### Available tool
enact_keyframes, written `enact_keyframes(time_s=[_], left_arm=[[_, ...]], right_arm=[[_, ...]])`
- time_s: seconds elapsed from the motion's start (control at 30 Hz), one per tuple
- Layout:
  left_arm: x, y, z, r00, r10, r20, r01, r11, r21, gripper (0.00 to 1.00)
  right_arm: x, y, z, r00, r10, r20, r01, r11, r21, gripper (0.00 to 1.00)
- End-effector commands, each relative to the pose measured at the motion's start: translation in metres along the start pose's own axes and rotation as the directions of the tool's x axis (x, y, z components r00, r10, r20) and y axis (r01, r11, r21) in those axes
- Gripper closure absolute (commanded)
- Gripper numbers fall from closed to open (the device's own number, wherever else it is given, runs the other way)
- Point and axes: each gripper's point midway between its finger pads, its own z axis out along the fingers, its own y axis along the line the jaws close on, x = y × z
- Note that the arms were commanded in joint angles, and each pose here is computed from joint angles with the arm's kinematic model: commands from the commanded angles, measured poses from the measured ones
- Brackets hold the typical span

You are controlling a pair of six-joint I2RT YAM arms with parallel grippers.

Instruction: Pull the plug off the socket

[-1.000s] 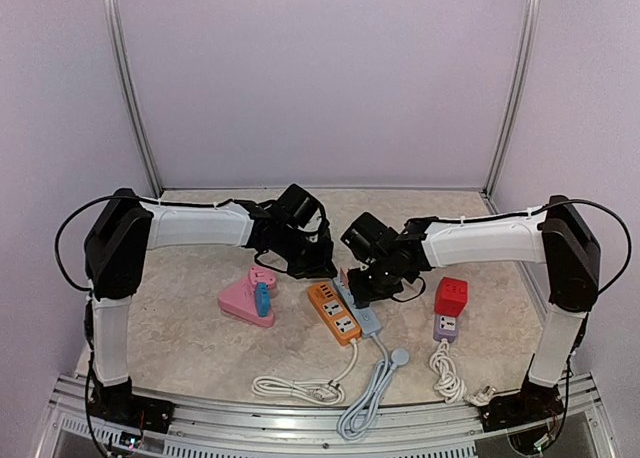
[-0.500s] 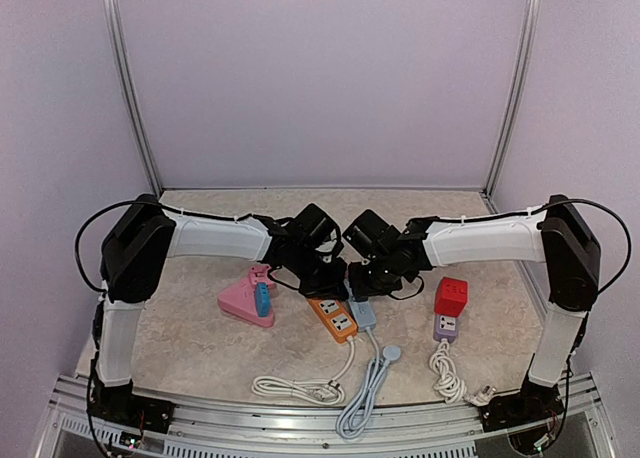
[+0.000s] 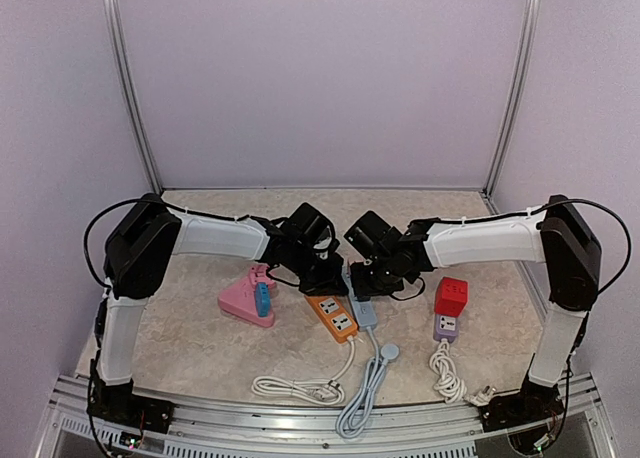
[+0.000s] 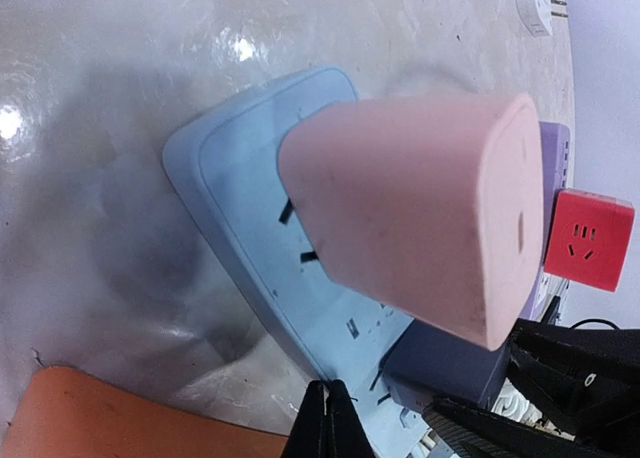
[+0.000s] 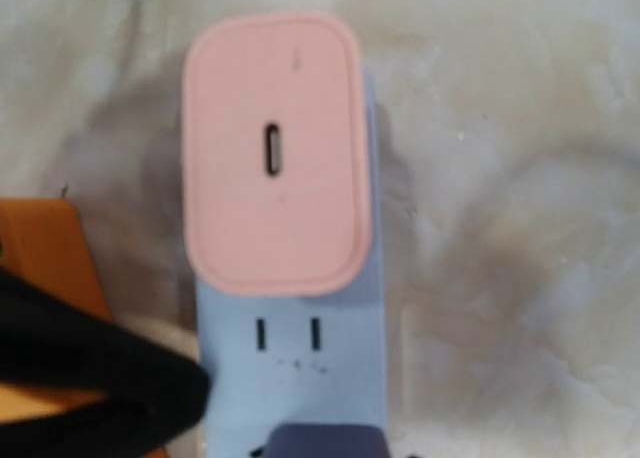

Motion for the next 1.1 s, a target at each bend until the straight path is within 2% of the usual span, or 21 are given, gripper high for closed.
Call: enact_keyframes(time_s=[0.0,0.27,0.77,1.07], left_arm=[[-0.008,-0.005,0.002,1.000,0.007,0.029,-0.009,0.999,0.045,1.00],[-0.010,-0.012,0.005,0.998,0.065,0.026,-0.066,0.997,0.048,1.00],[0.036,0.061,0.030,0.991,-0.104,-0.082,0.092,0.987,-0.131,1.00],[0.052,0.085,0.036,0.981,-0.165,-0.104,0.142,0.970,-0.196,1.00]], right_arm=[[-0.010,0.014,-0.007,0.999,0.031,0.040,-0.028,0.997,-0.068,1.00],[-0.006,0.029,-0.010,1.000,0.029,-0.001,-0.028,0.989,-0.145,1.00],[-0.033,0.011,-0.021,0.996,0.032,0.079,-0.031,0.999,-0.008,1.00],[-0.048,0.019,-0.036,0.992,0.048,0.118,-0.041,0.997,-0.064,1.00]])
